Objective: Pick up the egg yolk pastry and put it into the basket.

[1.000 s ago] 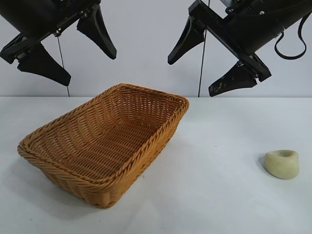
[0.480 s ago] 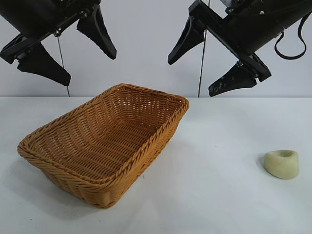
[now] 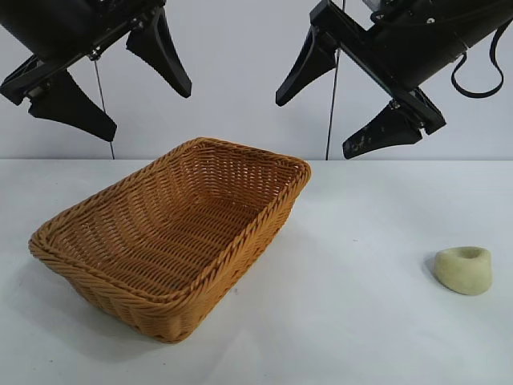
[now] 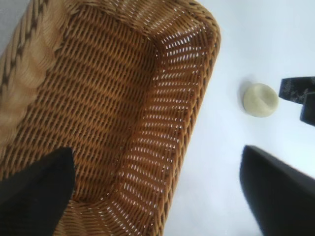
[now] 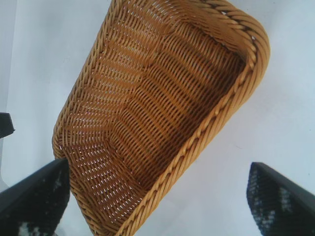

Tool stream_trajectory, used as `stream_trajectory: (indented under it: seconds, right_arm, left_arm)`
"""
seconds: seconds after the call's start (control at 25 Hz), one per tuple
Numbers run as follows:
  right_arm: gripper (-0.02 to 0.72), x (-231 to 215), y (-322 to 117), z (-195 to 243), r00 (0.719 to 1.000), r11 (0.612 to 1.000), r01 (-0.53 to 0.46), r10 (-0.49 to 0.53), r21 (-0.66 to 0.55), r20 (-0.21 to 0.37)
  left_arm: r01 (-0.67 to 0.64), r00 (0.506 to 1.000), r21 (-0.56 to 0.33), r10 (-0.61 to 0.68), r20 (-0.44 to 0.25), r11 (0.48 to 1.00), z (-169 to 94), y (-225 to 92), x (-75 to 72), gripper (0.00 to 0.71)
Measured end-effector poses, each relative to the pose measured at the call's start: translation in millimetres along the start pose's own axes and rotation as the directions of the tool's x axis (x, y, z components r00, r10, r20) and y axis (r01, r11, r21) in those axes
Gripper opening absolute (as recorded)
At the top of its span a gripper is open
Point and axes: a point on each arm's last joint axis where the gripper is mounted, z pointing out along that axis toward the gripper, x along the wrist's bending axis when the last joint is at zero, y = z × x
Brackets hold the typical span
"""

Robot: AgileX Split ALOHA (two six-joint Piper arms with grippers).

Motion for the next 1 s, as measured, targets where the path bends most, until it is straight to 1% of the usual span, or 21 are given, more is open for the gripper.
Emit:
stream_trajectory:
  seconds: [0.16, 0.24, 0.36, 0.48, 0.6, 0.72, 0.88, 1.0]
  right_arm:
    - [0.695, 0.0, 0.0, 0.0, 1.000, 1.000, 0.000, 0.000, 0.000, 0.000]
    - [0.695, 0.0, 0.0, 0.0, 1.000, 1.000, 0.000, 0.000, 0.000, 0.000]
    - [0.695, 0.0, 0.0, 0.0, 1.000, 1.000, 0.000, 0.000, 0.000, 0.000]
    - [0.695, 0.0, 0.0, 0.0, 1.000, 1.000, 0.000, 0.000, 0.000, 0.000]
    - [0.695, 0.0, 0.0, 0.0, 1.000, 1.000, 0.000, 0.000, 0.000, 0.000]
    - [0.695, 0.0, 0.0, 0.0, 1.000, 1.000, 0.000, 0.000, 0.000, 0.000]
    - [0.695, 0.0, 0.0, 0.0, 1.000, 1.000, 0.000, 0.000, 0.000, 0.000]
    - [0.695, 0.0, 0.0, 0.0, 1.000, 1.000, 0.000, 0.000, 0.000, 0.000]
  left_arm:
    - [0.003, 1.000, -0.002, -0.003, -0.001, 1.000, -0.4, 0.5, 1.0, 0.650]
    - [0.011, 1.000, -0.011, -0.011, -0.002, 1.000, -4.7, 1.6, 1.6, 0.650]
    - [0.032, 0.999, -0.046, -0.032, -0.014, 0.998, -20.5, 3.6, 2.4, 0.650]
    - [0.044, 0.998, -0.062, -0.047, -0.046, 0.997, -40.1, 0.7, 0.7, 0.650]
    - [0.044, 0.995, -0.065, -0.049, -0.084, 0.997, -59.4, -8.3, -5.1, 0.650]
    - [0.093, 0.990, -0.078, -0.101, -0.104, 0.993, -71.1, -23.4, -11.5, 0.650]
    - [0.187, 0.970, -0.056, -0.193, -0.148, 0.981, -68.5, -50.9, -14.2, 0.650]
    - [0.307, 0.933, -0.042, -0.309, -0.186, 0.951, -57.2, -66.7, -13.1, 0.650]
